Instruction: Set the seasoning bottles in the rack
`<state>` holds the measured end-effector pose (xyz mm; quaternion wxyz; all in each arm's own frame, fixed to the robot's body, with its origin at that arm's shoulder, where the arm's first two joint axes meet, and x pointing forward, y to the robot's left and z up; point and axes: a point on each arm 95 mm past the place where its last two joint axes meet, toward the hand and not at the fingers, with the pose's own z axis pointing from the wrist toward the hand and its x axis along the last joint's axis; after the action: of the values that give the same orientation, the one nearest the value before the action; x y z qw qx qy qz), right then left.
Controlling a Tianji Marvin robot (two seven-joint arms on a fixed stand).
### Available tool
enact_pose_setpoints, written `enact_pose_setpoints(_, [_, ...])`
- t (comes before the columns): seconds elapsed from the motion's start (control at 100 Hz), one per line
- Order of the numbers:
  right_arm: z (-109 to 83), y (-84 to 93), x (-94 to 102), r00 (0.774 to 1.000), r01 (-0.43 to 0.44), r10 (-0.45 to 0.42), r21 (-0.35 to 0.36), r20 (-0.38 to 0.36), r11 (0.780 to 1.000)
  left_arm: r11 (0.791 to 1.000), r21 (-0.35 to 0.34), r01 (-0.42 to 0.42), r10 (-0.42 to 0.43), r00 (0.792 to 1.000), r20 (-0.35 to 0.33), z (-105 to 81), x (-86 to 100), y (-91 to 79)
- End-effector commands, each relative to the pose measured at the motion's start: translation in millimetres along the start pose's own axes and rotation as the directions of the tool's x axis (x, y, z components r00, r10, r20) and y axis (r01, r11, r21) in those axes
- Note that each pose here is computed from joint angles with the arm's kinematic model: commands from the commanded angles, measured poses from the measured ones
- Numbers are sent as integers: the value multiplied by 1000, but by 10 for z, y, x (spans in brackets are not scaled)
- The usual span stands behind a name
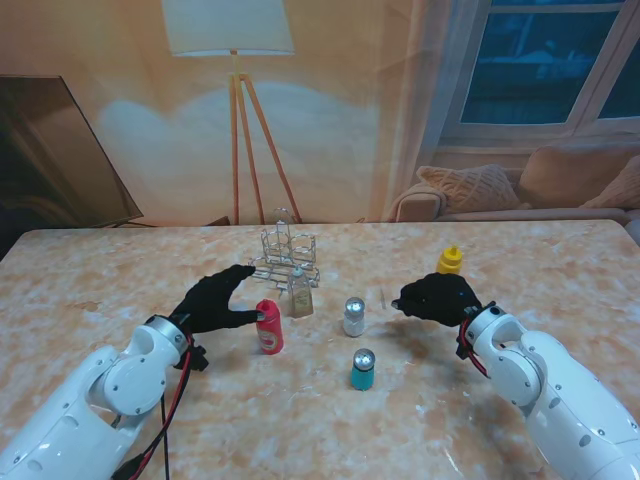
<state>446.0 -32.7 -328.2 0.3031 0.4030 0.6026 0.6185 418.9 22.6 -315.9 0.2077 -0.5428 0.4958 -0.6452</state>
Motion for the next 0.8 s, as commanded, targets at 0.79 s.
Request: enact_pose_setpoints(0.79, [2,-55,35,1000,-2,2,26,-7,1000,997,-54,49,-49,999,-5,112,85,213])
